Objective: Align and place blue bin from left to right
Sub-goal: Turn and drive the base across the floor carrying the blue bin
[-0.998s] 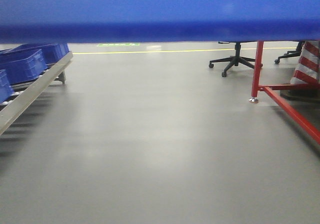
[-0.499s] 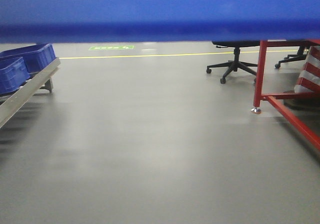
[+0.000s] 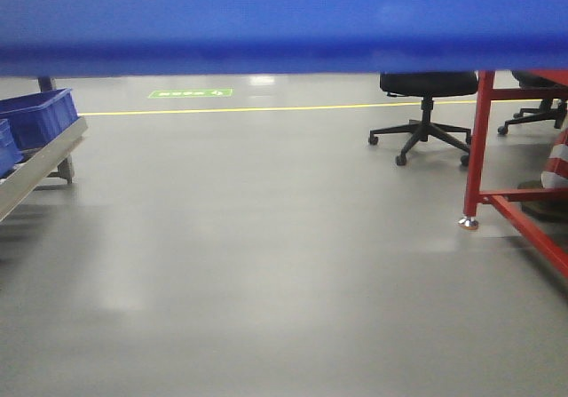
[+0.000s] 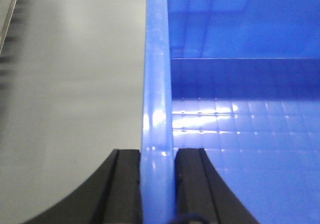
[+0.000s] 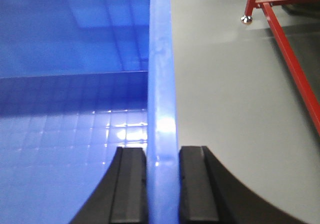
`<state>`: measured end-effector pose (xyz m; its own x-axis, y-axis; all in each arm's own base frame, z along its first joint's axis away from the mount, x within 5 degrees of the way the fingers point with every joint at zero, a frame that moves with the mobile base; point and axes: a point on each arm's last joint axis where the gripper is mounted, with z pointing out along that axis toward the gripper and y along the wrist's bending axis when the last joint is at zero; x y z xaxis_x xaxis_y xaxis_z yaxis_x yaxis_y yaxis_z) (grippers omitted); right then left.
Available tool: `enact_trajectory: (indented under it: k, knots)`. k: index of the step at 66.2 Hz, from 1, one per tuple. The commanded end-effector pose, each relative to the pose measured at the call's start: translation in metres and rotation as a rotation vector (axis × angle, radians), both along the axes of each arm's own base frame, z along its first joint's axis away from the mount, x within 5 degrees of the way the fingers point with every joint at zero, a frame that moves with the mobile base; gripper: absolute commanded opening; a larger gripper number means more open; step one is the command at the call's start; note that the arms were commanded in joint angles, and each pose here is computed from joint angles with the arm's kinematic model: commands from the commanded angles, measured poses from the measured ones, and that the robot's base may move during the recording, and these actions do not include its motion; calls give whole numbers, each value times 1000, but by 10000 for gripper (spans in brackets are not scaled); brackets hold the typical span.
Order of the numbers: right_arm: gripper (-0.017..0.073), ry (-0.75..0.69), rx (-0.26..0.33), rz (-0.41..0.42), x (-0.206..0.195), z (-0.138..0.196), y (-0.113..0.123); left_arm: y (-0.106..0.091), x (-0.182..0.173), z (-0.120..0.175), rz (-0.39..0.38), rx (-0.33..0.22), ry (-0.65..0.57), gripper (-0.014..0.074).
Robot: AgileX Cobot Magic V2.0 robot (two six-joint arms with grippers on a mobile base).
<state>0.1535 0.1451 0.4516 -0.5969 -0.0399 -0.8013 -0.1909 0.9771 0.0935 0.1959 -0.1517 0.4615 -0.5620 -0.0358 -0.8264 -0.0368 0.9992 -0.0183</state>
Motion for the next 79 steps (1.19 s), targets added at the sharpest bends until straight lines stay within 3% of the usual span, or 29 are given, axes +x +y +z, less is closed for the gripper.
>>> enact_trajectory:
  k: [1, 79]
  knots:
    - [-69, -99, 71, 69, 0, 12, 6, -6, -1, 9, -62, -41, -83, -111]
    - [-69, -113, 84, 82, 0, 14, 8, -5, 0, 10, -58, -34, -92, -111]
